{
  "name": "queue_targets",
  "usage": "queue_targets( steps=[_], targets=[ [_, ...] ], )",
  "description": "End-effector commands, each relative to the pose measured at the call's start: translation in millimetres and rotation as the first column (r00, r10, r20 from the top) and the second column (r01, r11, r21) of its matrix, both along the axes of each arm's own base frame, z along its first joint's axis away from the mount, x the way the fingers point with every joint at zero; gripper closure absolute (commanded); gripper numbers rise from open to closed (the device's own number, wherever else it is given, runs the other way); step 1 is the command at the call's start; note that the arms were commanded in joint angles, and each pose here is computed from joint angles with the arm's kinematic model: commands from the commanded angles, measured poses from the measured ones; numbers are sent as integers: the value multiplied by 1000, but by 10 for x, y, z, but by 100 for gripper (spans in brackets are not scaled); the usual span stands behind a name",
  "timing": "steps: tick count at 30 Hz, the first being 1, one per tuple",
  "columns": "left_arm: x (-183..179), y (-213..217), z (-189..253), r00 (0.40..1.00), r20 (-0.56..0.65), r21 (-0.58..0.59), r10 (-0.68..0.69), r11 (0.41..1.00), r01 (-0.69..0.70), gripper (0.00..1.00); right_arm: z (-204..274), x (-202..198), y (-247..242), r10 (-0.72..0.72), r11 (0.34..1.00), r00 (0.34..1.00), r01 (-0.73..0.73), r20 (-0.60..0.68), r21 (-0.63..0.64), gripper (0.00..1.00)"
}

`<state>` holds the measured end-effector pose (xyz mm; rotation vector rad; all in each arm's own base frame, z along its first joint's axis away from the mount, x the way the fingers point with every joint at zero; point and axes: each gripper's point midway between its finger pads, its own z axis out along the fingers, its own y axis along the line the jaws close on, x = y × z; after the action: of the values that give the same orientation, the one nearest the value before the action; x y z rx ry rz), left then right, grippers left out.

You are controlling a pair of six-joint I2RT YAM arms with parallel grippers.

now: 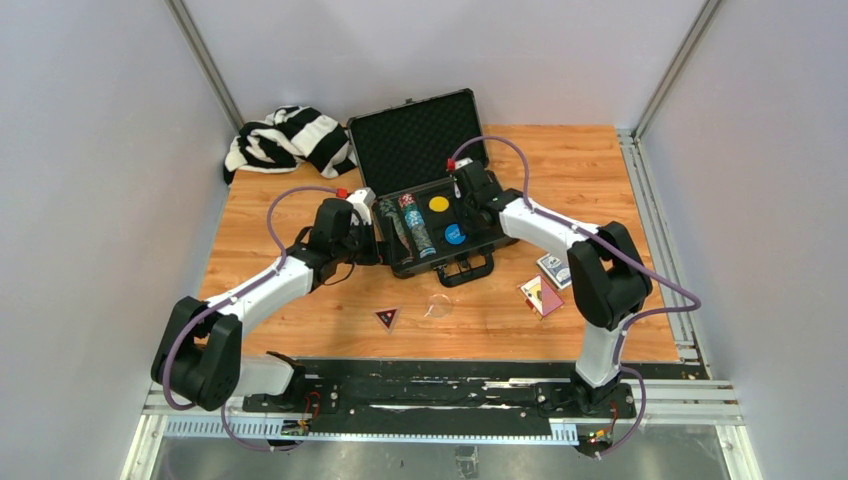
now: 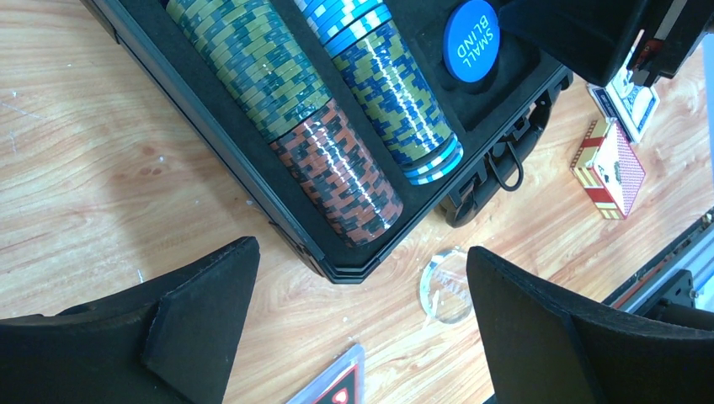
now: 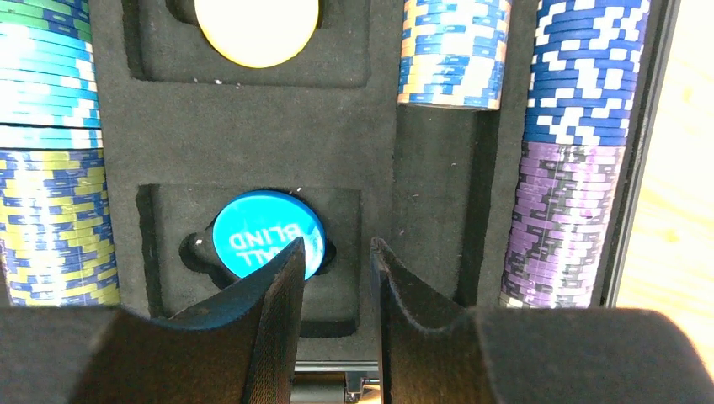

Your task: Pack up texas hold em set

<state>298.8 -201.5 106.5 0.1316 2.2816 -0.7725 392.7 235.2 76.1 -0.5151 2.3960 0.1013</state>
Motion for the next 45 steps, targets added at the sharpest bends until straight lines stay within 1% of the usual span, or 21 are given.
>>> queue_targets(
  steps=[1,5,11,19,26,32,35,41,45],
  targets=[
    [31,16,39,999,32,-4,2,1000,-2,2,295,114,60,5,1000,998,-6,62,17,66],
    [28,10,31,1000,28,-8,0,1000,0,2,260,192,86,6,1000,998,-6,57,-1,66],
    [23,23,39,999,33,-1,1,1000,-1,2,61,221,110,5,1000,1000,-5,21,-19,65],
    [25,22,34,1000,31,-2,1,1000,-1,2,-203,105,51,3,999,999,-5,-36,-48,65],
    [23,11,11,1000,23,-1,-4,1000,4,2,-247,-2,77,11,1000,998,-12,-59,-21,65],
    [28,16,12,1000,24,-1,-1,1000,1,2,-217,-114,71,19,1000,998,-19,-56,-15,65],
    [29,3,16,1000,22,-8,-3,1000,3,2,-167,-104,46,12,1000,999,-13,-41,-17,65],
    [23,2,26,1000,24,-8,-6,1000,6,2,41,93,48,0,999,1000,1,27,-47,65],
    [20,17,35,1000,30,-2,-2,1000,2,2,261,218,111,4,999,998,-1,67,-37,65]
  ],
)
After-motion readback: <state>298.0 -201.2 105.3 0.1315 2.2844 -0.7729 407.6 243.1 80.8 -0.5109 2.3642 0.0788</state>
